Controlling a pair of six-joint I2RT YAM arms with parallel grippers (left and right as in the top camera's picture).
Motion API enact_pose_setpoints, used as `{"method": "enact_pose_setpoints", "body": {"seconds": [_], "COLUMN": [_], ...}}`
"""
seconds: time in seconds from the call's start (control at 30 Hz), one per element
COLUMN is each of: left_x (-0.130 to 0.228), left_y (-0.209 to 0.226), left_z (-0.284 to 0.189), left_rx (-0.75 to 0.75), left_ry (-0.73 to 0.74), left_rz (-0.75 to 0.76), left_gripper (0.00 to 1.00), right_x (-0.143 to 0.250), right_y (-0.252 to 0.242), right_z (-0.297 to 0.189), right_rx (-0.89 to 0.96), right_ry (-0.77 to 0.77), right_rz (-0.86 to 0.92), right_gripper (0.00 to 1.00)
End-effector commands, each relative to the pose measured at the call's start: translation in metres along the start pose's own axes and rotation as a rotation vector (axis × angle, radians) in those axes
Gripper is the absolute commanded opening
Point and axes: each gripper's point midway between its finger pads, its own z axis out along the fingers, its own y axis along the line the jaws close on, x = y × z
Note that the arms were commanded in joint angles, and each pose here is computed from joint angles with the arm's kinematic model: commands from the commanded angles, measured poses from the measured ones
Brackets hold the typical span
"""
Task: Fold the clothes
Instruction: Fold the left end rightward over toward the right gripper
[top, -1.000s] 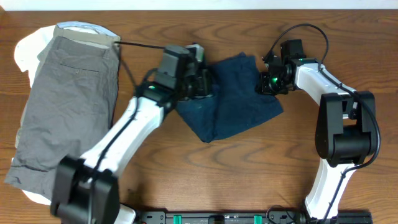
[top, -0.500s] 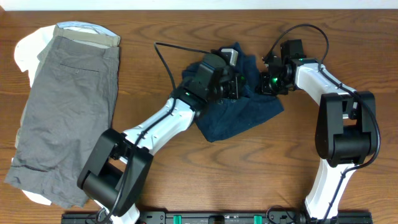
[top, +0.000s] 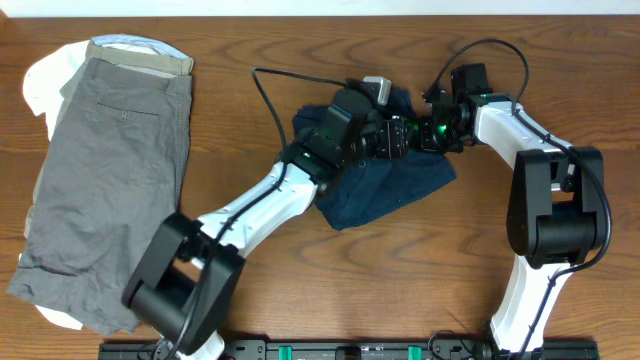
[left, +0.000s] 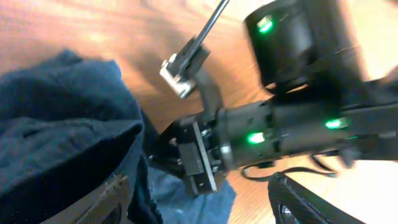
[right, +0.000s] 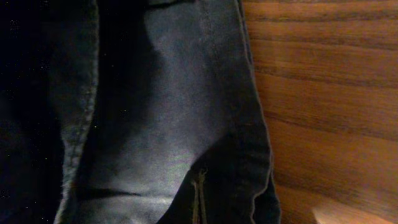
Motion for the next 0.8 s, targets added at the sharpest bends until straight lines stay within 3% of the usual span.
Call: {"method": "enact_pose_setpoints", "body": {"seconds": [0.0, 0.2, 0.33, 0.53, 0.77], "left_x": [-0.051, -0.092, -0.085, -0.034, -0.004], "left_y": [-0.040, -0.052, -0.027, 0.020, 0.032], "left_z": [-0.049, -0.123, -0.150, -0.136, -0.096], "left_rx": [0.116, 0.112, 0.011, -0.122, -0.128], "left_ry": [-0.105, -0.213, -0.172, 0.047, 0.154], "left_rz": [0.034, 0.054, 0.060, 0.032, 0.059], "left_gripper": [0.73, 0.73, 0.73, 0.72, 0.72], "right_x": [0.007, 0.006, 0.006, 0.007, 0.009], "right_y": [-0.002, -0.002, -0.002, -0.002, 0.001], "right_z": [0.009, 0.008, 0.008, 0.008, 0.008], "right_rx": [0.002, -0.009, -0.009, -0.009, -0.022], "right_ry": [0.027, 0.021, 0.023, 0.027, 0.033], "right_rz": [0.015, 0.016, 0.016, 0.018, 0.020], "right_gripper": [0.01, 0.01, 0.01, 0.01, 0.05]}}
